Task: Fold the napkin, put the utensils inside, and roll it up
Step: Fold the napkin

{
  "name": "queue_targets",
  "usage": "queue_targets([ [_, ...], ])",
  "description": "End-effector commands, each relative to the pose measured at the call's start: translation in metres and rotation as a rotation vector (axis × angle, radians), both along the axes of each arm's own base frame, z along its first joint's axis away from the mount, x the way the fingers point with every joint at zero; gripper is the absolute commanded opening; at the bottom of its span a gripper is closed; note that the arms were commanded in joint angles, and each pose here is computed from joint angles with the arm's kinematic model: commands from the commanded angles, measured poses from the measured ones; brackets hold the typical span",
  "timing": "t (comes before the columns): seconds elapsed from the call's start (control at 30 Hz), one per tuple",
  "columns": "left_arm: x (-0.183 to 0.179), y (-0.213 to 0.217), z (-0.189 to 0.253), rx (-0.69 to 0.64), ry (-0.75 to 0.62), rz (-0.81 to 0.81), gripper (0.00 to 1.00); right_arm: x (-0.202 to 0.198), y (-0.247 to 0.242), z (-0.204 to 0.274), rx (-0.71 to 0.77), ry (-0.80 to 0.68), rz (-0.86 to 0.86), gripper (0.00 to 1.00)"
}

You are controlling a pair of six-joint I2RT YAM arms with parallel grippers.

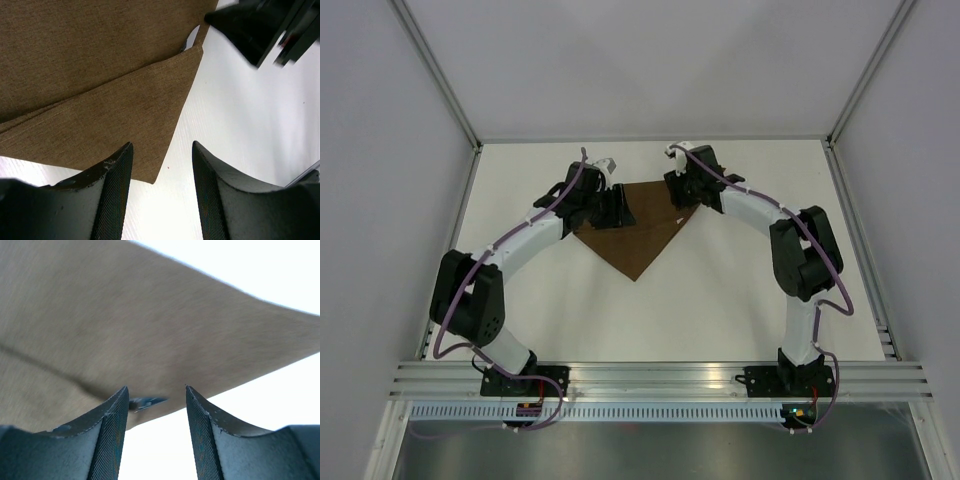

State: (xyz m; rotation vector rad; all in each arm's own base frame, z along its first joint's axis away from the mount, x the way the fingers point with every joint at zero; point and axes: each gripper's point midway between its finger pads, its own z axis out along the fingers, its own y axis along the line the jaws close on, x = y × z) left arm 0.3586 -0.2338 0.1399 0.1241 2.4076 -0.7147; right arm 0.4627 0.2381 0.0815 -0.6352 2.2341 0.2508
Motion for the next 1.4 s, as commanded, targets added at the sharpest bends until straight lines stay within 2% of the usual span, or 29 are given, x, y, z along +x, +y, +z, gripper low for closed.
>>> queue_targets([
  [0.0,0.0,-0.018,-0.001,-0.057,0.003,-0.026,0.56,0.022,-0.024,0.004,0.055,0.068,-0.092,0.55],
  [0.27,0.002,-0.029,-0.011,-0.068,0.015,-0.046,0.55,0.08,-0.1,-0.005,0.24,0.182,-0.303,0.56],
  [0.43,0.002,-0.03,-0.013,-0.067,0.016,-0.048,0.55,0.097,-0.127,-0.029,0.341,0.256,-0.373,0.59],
  [0.8,0.002,-0.029,-0.013,-0.062,0.012,-0.049,0.55,0.118,-0.132,-0.036,0.605,0.302,-0.415,0.62],
  [1.03,0.004,-0.03,-0.012,-0.063,0.012,-0.05,0.55,0.125,-0.128,-0.041,0.671,0.31,-0.441,0.62],
  [1.2,0.004,-0.028,-0.01,-0.05,0.01,-0.047,0.55,0.128,-0.129,-0.052,0.686,0.315,-0.467,0.55],
  [1.37,0.005,-0.028,-0.008,-0.047,0.009,-0.048,0.55,0.131,-0.13,-0.054,0.695,0.295,-0.48,0.4],
])
